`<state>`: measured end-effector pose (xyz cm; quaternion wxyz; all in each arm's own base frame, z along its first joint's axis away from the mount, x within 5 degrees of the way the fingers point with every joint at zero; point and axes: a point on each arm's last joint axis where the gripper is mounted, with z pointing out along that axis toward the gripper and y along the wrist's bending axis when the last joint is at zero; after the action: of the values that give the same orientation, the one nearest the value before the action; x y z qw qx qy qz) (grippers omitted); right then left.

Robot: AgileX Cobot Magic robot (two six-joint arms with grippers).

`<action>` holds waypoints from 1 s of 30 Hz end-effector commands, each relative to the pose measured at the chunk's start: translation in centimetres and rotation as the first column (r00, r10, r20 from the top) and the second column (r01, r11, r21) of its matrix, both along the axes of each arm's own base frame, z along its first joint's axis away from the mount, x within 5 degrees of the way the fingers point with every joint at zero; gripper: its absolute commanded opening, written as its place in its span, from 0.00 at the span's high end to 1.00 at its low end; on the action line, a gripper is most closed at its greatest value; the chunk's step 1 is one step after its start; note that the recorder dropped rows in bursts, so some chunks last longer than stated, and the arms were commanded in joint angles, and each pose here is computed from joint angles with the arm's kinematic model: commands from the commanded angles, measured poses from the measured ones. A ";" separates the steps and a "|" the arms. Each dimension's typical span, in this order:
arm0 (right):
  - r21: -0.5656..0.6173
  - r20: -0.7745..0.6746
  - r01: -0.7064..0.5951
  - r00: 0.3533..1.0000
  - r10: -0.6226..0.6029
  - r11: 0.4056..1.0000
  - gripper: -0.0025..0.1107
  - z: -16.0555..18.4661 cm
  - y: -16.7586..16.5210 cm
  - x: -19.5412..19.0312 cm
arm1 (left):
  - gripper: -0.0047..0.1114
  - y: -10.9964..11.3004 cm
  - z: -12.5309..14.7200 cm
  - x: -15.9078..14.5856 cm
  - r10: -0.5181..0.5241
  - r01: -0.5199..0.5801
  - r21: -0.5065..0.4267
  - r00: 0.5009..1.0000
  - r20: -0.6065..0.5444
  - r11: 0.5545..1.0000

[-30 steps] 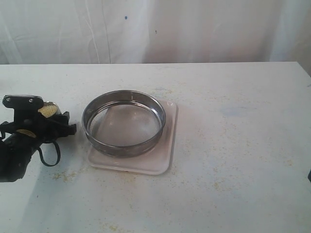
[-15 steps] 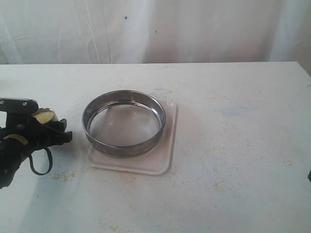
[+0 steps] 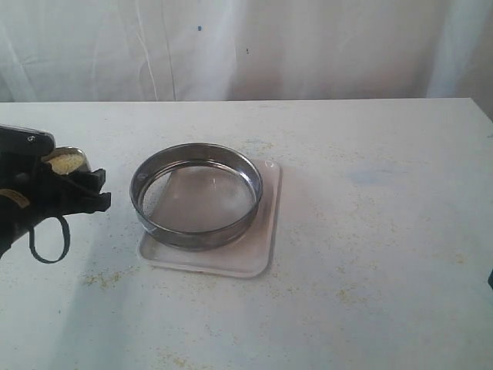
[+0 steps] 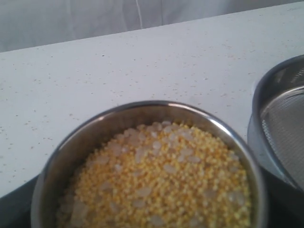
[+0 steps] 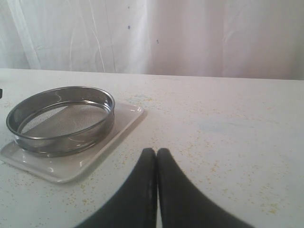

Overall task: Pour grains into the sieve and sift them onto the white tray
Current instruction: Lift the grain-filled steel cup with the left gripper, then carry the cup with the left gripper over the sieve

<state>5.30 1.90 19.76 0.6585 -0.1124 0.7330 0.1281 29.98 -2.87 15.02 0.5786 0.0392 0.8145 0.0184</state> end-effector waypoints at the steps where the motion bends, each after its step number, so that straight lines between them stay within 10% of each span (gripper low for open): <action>1: 0.009 0.008 0.005 1.000 -0.005 1.000 0.98 -0.1 0.0 0.0 | 0.96 -0.8 2.3 0.3 -0.059 0.059 0.024 0.998 0.002 0.998; 13: 0.006 0.008 0.005 1.000 -0.005 1.000 0.98 -0.1 0.0 0.0 | 0.96 -6.2 6.6 2.3 -0.287 0.298 0.191 0.954 -0.085 0.935; 30: 0.006 0.008 0.005 1.000 -0.005 1.000 0.98 -0.1 0.0 0.0 | 0.96 -10.4 9.5 6.6 -0.489 0.650 0.519 0.760 -0.429 0.555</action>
<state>5.30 1.90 19.76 0.6585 -0.1124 0.7330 0.1281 36.34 -13.03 24.10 0.4085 0.4723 0.7761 0.0874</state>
